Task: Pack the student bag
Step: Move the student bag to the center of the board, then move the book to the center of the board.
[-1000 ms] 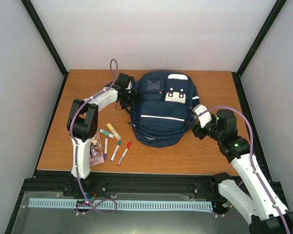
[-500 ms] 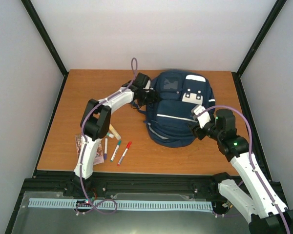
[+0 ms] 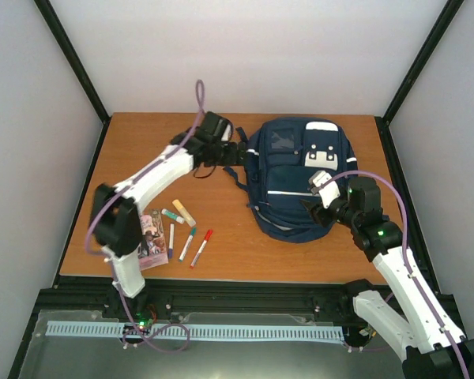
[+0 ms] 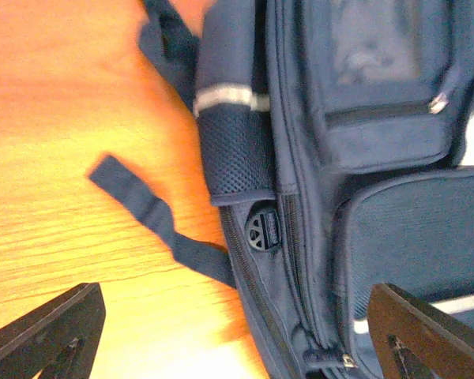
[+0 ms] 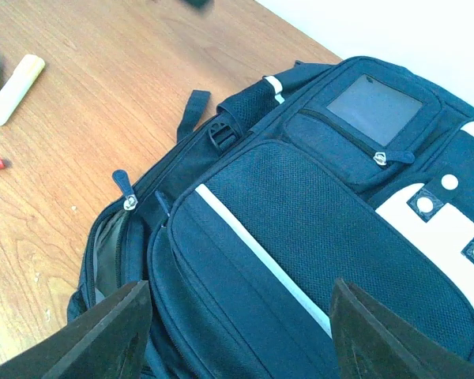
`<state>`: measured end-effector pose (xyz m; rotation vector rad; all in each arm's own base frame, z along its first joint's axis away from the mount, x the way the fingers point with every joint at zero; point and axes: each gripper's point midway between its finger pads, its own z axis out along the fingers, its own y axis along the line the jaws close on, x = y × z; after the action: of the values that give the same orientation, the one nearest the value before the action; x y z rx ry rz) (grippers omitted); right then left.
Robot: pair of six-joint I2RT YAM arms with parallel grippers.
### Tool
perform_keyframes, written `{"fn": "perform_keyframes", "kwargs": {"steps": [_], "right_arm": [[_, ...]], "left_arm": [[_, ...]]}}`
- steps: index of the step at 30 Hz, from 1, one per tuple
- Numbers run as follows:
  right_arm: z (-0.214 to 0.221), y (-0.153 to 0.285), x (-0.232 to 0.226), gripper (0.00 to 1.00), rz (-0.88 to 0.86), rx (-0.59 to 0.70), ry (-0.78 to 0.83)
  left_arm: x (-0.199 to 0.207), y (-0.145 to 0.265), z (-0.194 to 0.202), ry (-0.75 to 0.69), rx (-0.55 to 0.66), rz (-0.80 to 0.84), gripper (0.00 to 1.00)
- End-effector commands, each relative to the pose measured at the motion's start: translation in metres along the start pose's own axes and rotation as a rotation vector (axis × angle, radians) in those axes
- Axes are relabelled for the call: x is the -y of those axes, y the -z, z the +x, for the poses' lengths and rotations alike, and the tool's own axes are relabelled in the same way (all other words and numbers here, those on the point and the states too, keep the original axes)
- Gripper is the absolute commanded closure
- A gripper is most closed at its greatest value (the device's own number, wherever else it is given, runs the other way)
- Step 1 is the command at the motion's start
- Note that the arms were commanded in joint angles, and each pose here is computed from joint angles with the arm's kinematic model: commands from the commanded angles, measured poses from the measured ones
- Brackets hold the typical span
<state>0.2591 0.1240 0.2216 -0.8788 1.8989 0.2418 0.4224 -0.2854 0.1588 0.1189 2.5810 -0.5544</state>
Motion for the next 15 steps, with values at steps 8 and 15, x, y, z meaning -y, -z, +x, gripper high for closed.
{"fn": "perform_keyframes", "kwargs": {"steps": [8, 15], "right_arm": [[0.0, 0.001, -0.004, 0.37, -0.03, -0.001, 0.001], [0.001, 0.001, -0.006, 0.36, -0.042, -0.005, 0.001]], "left_arm": [[-0.122, 0.11, 0.072, 0.202, -0.017, -0.343, 0.05], [-0.164, 0.128, 0.147, 0.48, -0.136, -0.346, 0.04]]}}
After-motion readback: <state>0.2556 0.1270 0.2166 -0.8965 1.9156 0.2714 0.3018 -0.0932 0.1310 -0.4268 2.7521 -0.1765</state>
